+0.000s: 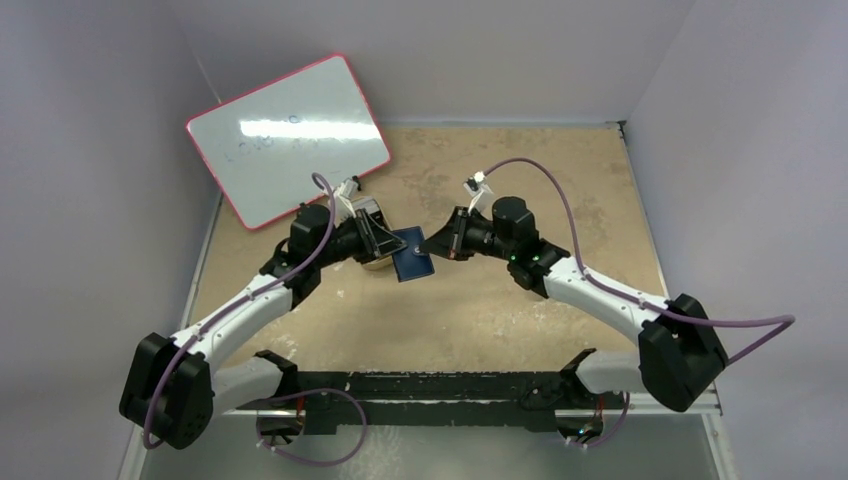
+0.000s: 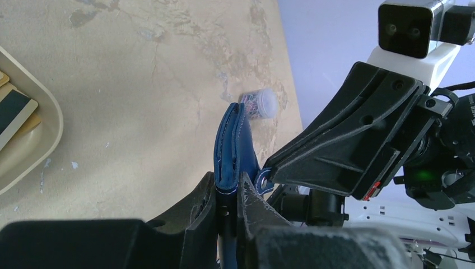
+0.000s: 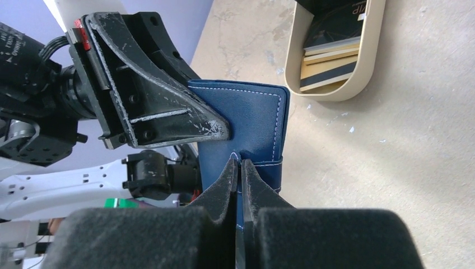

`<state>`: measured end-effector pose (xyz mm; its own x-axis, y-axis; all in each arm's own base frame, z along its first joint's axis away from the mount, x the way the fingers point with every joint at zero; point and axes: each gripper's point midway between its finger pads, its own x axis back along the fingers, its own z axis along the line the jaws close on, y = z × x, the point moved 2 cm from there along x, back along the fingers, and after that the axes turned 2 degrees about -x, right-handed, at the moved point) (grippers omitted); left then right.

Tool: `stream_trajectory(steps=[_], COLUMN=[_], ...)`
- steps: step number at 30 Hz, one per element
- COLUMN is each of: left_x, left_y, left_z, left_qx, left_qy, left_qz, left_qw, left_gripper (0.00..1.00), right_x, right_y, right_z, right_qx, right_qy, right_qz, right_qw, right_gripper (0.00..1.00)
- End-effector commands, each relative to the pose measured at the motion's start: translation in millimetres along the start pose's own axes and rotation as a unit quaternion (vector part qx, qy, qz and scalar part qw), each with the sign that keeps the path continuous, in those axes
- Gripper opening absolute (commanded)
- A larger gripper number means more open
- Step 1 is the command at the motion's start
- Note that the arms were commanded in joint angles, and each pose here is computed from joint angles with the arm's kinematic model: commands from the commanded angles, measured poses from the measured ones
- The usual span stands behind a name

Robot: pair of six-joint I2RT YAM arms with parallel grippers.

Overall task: Put the credit cards into the card holder
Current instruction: Open the card holder at the center of the board.

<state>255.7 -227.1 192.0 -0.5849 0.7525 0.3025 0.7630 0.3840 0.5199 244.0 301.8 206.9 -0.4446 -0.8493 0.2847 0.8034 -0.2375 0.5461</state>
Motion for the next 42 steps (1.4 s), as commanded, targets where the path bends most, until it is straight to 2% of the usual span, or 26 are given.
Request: stream_trajectory(steps=[1, 9, 11, 13, 14, 17, 21, 33, 42], left_x=[-0.6, 1.2, 0.3, -1.6, -2.7, -3.8, -4.2, -5.6, -3.1], left_y=[-0.2, -3.6, -2.8, -0.7, 0.0, 4.1, 7.0, 2.3, 4.0], left_z=[31.6, 54.2, 48.6, 36.1, 29.0, 14.7, 6.2, -11.9, -25.5], left_qx=[-0.032, -0.043, -0.036, -0.020, -0.004, 0.018, 0.030, 0.062, 0.074], left_qy=[0.065, 0.118, 0.106, 0.080, 0.066, 0.044, 0.029, -0.024, -0.063], left_qz=[-0.010, -0.009, -0.009, -0.008, -0.007, -0.003, -0.003, 0.019, 0.017], left_qw=[0.997, 0.992, 0.994, 0.997, 0.998, 0.999, 0.999, 0.998, 0.995], left_gripper=[0.00, 0.00, 0.00, 0.00, 0.00, 0.00, 0.00, 0.00, 0.00], right_x=[29.9, 50.4, 39.4, 29.0, 25.5, 16.8, 2.2, -24.7, -36.9], right_y=[22.2, 26.7, 40.6, 41.7, 40.4, 30.2, 11.3, -7.9, -5.7], right_z=[78.7, 102.7, 81.1, 52.9, 42.1, 23.3, 21.0, -22.0, -14.7], right_qx=[0.024, 0.038, 0.052, 0.068, 0.071, 0.074, 0.082, 0.079, 0.085], right_qy=[0.152, 0.202, 0.121, 0.036, 0.009, -0.036, -0.054, -0.128, -0.106], right_qz=[-0.027, -0.035, -0.066, -0.055, -0.050, -0.028, -0.002, 0.026, 0.029], right_qw=[0.988, 0.978, 0.989, 0.996, 0.996, 0.996, 0.995, 0.988, 0.990], right_gripper=[0.00, 0.00, 0.00, 0.00, 0.02, 0.21, 0.32, 0.38, 0.44])
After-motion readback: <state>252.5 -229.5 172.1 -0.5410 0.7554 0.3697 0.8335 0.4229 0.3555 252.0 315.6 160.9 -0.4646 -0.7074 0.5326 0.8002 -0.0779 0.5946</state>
